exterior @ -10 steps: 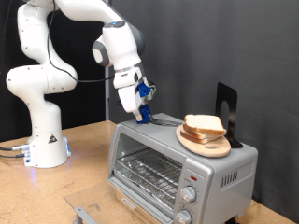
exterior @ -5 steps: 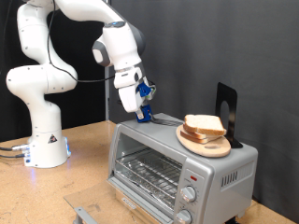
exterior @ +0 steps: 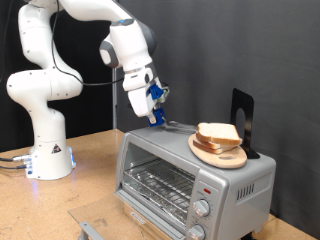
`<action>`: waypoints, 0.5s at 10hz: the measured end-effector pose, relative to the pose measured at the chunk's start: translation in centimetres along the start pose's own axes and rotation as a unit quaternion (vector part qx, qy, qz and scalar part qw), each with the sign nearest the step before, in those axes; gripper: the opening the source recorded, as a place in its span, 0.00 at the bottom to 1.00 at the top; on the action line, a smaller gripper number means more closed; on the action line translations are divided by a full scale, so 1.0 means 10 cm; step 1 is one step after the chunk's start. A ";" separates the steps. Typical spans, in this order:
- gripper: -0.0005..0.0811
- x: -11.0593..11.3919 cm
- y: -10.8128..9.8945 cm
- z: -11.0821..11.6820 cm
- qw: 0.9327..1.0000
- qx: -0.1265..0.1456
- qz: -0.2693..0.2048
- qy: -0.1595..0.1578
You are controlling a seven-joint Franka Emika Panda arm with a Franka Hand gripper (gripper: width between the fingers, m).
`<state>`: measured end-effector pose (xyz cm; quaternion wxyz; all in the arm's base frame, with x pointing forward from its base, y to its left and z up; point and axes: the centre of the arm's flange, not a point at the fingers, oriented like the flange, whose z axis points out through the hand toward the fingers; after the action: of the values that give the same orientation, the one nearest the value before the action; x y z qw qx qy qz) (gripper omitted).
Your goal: Make a piece of toast with the oven
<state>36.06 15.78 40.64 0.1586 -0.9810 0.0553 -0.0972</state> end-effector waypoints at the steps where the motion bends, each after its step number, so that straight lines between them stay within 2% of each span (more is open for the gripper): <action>1: 0.60 0.02 -0.01 -0.11 1.000 0.007 0.002 -0.005; 3: 0.60 0.00 -0.01 -0.33 0.999 0.012 0.000 -0.030; 5: 0.60 -0.01 0.02 -0.29 1.000 0.010 0.002 -0.029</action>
<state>35.36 14.73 43.23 0.1706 -0.9815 0.0521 -0.0692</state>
